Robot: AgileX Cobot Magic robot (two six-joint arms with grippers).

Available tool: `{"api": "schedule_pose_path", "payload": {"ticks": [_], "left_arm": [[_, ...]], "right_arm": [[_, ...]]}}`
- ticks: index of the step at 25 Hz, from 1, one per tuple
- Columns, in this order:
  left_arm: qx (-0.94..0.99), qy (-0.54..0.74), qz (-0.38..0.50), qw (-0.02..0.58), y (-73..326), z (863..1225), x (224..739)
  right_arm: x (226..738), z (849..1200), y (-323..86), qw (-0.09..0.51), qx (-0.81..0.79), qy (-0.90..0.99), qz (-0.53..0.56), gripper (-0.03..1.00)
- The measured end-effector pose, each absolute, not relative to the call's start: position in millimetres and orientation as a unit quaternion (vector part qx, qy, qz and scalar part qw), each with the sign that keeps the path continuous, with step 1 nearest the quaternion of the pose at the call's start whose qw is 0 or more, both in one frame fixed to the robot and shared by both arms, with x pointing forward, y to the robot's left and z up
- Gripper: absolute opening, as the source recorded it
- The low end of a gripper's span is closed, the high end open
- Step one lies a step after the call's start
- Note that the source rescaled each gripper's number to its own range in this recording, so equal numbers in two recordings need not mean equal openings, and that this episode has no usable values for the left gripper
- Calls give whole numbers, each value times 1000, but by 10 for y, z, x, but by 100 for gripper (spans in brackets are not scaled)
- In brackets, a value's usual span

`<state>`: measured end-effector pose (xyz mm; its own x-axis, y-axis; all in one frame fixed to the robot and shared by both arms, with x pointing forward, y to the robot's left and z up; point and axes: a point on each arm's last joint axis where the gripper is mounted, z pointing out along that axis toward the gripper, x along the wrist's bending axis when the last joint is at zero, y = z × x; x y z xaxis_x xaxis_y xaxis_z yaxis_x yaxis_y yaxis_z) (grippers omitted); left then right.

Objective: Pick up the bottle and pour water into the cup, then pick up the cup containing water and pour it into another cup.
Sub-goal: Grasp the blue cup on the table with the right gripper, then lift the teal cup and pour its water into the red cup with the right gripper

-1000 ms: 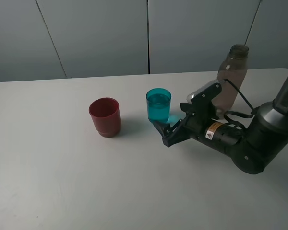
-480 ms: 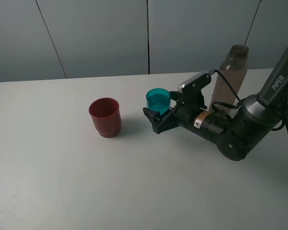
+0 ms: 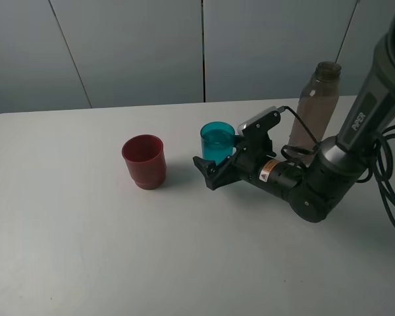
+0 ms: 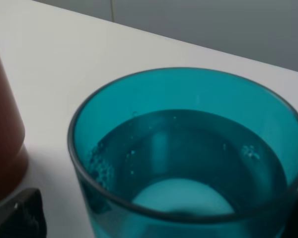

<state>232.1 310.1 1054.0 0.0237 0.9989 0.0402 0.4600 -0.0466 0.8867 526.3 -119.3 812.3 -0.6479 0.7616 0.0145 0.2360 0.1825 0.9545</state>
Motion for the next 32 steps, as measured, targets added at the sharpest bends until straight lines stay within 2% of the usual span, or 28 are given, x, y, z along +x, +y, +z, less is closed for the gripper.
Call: {"api": "schedule_pose_path", "payload": {"ticks": [14,15,17,18,21,32], "left_arm": [[619,590,375,359,3101,10540,2321],[619,590,375,359,3101,10540,2321],[619,590,375,359,3101,10540,2321],[619,590,375,359,3101,10540,2321],[619,590,375,359,3101,10540,2321],[619,590,375,359,3101,10540,2321]], "right_arm": [[5355,8123,-1135,242,334,741,529,100],[5371,8131,-1126,243,333,740,531,98],[5397,8145,-1112,246,332,738,534,80],[5402,8148,-1109,246,331,738,534,64],[5420,8154,-1118,249,333,735,535,8],[5423,8152,-1123,249,334,736,534,9]]}}
